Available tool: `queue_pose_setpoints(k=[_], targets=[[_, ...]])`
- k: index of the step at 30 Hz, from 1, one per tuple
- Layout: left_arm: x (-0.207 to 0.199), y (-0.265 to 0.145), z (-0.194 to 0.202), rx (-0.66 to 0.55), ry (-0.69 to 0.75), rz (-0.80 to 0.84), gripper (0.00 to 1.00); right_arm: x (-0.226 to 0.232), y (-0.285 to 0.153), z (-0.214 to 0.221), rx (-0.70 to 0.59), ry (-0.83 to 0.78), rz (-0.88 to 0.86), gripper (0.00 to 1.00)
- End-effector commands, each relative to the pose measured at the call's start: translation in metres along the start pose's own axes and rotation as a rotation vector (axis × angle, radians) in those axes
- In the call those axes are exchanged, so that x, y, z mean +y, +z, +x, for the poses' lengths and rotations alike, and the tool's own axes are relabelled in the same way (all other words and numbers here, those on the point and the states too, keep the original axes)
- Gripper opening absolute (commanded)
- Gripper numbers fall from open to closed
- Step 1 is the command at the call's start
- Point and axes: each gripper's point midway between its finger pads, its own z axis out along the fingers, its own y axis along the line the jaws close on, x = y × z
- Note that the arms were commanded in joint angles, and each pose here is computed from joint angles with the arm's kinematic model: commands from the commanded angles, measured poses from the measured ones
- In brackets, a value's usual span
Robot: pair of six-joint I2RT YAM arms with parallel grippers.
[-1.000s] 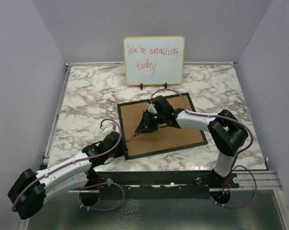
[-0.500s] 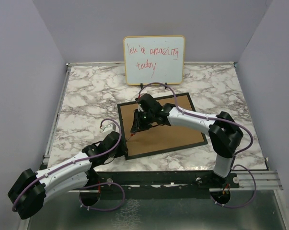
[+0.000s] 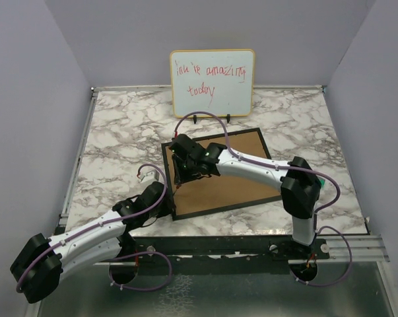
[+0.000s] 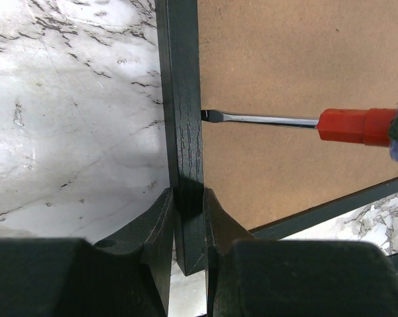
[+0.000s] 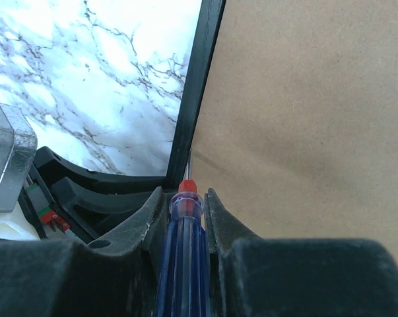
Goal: Take the photo out of the frame
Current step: Release the photo frame item from the photo frame.
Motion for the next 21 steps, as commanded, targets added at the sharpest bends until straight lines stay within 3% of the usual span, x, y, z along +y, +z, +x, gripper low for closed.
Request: queue_pose_setpoints(k=[1, 11, 21], targets=[[0.030, -0.001, 0.023, 0.075, 0.038, -0.090, 0.00, 0.004, 0.015, 0.009, -0.022, -0.019, 0.101, 0.00], [0.028, -0.003, 0.020, 0.061, 0.026, -0.078, 0.00, 0.019, 0.007, -0.004, -0.070, -0.012, 0.105, 0.00], [0.028, -0.003, 0.019, 0.057, 0.024, -0.083, 0.00, -0.027, -0.037, -0.058, -0.196, 0.134, -0.035, 0.00]])
